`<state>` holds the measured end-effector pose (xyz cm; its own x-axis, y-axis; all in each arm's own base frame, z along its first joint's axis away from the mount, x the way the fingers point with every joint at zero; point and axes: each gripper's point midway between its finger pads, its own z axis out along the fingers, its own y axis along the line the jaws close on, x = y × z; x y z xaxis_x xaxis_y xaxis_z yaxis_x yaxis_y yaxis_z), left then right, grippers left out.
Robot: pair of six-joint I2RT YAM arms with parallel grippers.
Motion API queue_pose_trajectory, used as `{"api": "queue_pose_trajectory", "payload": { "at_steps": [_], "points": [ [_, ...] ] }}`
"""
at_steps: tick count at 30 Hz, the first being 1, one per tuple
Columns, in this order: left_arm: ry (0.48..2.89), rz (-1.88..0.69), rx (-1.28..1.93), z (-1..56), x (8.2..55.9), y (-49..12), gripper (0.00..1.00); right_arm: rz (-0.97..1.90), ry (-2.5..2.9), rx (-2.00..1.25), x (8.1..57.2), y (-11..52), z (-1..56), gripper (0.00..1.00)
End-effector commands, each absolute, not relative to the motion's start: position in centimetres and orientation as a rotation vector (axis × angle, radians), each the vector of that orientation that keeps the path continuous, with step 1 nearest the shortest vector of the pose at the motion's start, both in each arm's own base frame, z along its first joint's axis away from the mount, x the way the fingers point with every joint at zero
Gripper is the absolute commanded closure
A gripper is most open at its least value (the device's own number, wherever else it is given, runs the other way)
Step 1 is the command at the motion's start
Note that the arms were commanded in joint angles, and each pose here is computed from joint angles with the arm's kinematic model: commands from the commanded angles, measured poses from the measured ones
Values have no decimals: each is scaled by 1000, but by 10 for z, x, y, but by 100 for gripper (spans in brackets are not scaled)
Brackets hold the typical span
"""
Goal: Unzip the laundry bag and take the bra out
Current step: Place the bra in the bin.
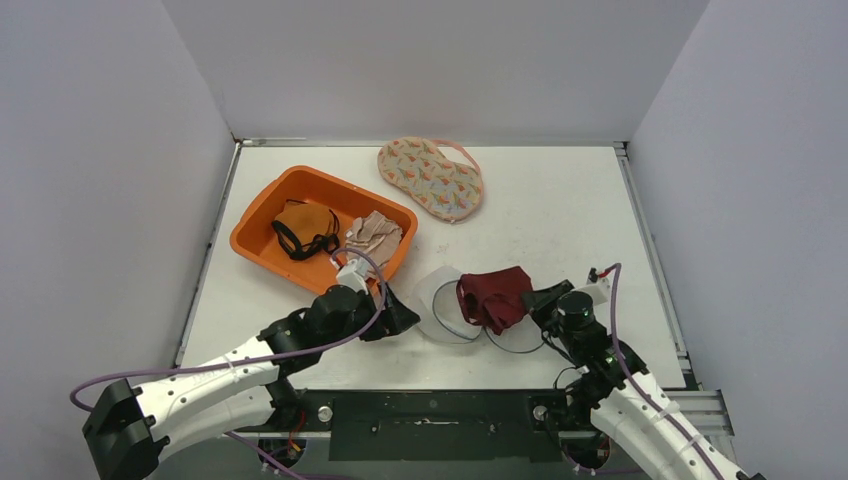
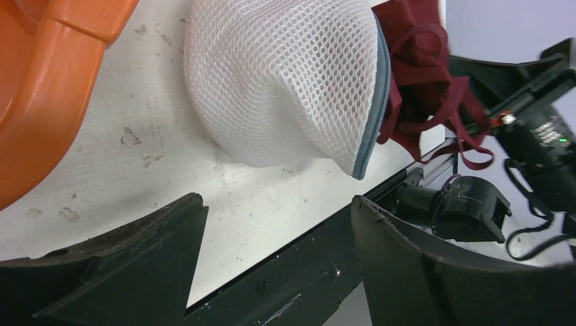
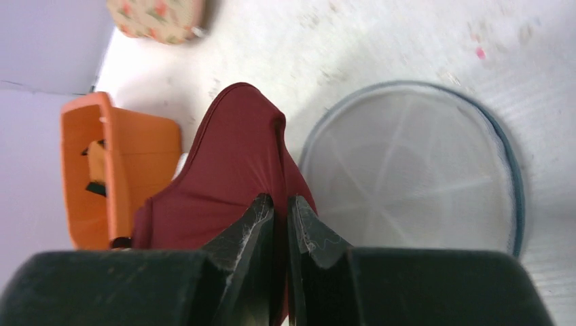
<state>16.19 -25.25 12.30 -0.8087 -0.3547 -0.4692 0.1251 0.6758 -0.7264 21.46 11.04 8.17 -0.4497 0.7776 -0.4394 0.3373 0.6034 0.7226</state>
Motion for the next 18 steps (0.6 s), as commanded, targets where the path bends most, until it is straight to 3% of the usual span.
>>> {"api": "queue_pose_trajectory", "payload": {
  "at_steps": [1,8,13,15,17,18],
  "points": [
    [2191,-1096,-172,163,172,-255,24,621,1925,754,226,93,150,95],
    [2082,-1025,-161,210,190,-241,24,559,1847,449,231,93,234,95],
    [1849,-1031,-100,276,212,-229,22,719,1735,28,223,136,287,95],
    [1701,-1070,-33,309,212,-229,16,795,1670,-117,213,153,302,95],
    [1539,-1122,64,347,206,-232,0,868,1601,-244,201,168,315,95],
    [1472,-1148,135,364,199,-235,3,908,1568,-315,194,175,320,95]
  ]
}}
